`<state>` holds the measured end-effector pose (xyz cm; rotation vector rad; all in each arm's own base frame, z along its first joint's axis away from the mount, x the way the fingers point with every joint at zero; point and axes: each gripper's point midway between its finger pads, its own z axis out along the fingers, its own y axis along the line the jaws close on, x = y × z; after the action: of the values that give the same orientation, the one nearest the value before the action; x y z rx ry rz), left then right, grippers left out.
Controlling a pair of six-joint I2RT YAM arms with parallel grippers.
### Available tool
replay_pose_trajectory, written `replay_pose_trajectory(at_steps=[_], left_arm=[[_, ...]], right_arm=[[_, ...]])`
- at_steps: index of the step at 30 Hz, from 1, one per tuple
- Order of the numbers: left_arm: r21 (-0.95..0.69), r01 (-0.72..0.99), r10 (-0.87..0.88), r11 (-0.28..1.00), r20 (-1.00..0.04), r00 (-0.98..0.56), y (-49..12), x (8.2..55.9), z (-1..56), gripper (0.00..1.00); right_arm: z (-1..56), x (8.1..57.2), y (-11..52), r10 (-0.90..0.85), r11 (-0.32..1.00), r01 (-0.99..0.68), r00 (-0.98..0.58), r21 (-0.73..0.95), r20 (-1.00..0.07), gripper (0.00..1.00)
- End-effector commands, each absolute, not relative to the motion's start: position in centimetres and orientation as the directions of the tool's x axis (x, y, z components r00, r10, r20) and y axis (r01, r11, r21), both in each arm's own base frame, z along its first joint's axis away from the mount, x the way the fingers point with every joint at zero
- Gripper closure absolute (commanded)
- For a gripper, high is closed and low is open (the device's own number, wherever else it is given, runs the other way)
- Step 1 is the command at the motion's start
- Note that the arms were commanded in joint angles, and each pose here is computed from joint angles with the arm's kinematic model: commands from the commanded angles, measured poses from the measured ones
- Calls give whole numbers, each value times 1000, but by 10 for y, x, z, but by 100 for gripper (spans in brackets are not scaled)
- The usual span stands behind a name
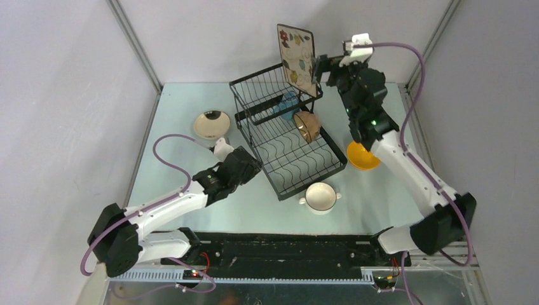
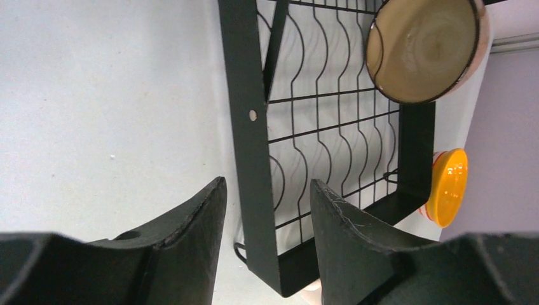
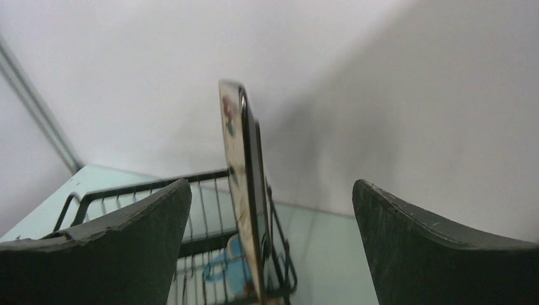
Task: Load the mixed dishes into the dish rack
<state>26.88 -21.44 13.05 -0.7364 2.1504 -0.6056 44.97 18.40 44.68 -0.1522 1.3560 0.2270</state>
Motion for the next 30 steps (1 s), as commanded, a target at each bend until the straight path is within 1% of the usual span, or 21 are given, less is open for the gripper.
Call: replay_pose_trajectory(at_steps=[1, 4, 6, 8, 9, 10, 11, 12, 13, 14, 15, 17, 20, 21, 22, 23, 24, 25, 27, 29, 30], left_arm=[[-630, -254, -648, 733, -535, -542, -209, 271, 135, 44], [-623, -213, -614, 753, -548, -567, -208, 272, 130, 44], [-625, -168, -584, 762, -553, -594, -214, 272, 129, 44], [-636, -96, -541, 766, -557, -630, -226, 272, 130, 44], [-629, -11, -466, 777, -564, -681, -237, 265, 126, 44], [-658, 57, -454, 751, -578, -678, -249, 267, 136, 43], [-658, 87, -423, 748, -573, -702, -253, 261, 130, 39], [-668, 97, -428, 737, -573, -698, -256, 261, 130, 38], [-671, 86, -428, 737, -562, -708, -255, 258, 122, 35], [-684, 96, -437, 724, -561, -703, -257, 259, 123, 34], [-683, 88, -433, 725, -550, -714, -257, 256, 115, 32], [-688, 89, -426, 720, -539, -726, -260, 254, 109, 31], [-703, 102, -415, 704, -524, -744, -268, 252, 105, 32], [-699, 100, -407, 708, -520, -751, -270, 251, 100, 32], [-698, 101, -404, 709, -519, -754, -272, 251, 97, 33], [-698, 102, -400, 709, -517, -756, -273, 251, 95, 33], [-703, 105, -395, 703, -509, -765, -277, 250, 92, 34], [-711, 113, -394, 694, -506, -767, -280, 250, 94, 34], [-721, 116, -391, 683, -496, -776, -285, 250, 90, 35], [-723, 126, -387, 679, -498, -776, -290, 251, 88, 35], [-716, 121, -381, 688, -498, -779, -290, 252, 82, 35]], right_arm=[[425, 413, 173, 159, 964, -230, 102, 132, -982, 0], [376, 382, 162, 215, 957, -190, -37, 218, -976, 1], [341, 364, 158, 219, 955, -173, -131, 240, -967, 1], [310, 345, 156, 221, 952, -158, -234, 261, -947, 3], [295, 331, 154, 204, 955, -149, -295, 256, -933, 4], [278, 322, 154, 215, 951, -137, -345, 276, -913, 8], [264, 309, 153, 197, 953, -136, -395, 269, -897, 12], [243, 299, 152, 202, 953, -115, -446, 280, -872, 18], [230, 285, 148, 191, 956, -106, -487, 275, -852, 21], [206, 274, 145, 205, 956, -70, -537, 286, -818, 26], [182, 258, 138, 202, 959, -43, -586, 279, -785, 27], [153, 234, 135, 249, 944, -2, -649, 329, -719, 28], [124, 210, 132, 383, 897, 121, -692, 424, -612, 27], [110, 201, 126, 459, 869, 217, -692, 446, -557, 27], [104, 199, 118, 500, 855, 283, -672, 434, -546, 27], [93, 191, 109, 553, 829, 371, -661, 419, -508, 28], [89, 189, 106, 572, 817, 409, -656, 406, -492, 30], [84, 185, 101, 606, 795, 461, -641, 395, -471, 37], [75, 179, 94, 658, 753, 543, -618, 372, -431, 43], [69, 177, 87, 703, 710, 611, -587, 350, -401, 49], [65, 175, 80, 725, 685, 648, -568, 332, -389, 49]])
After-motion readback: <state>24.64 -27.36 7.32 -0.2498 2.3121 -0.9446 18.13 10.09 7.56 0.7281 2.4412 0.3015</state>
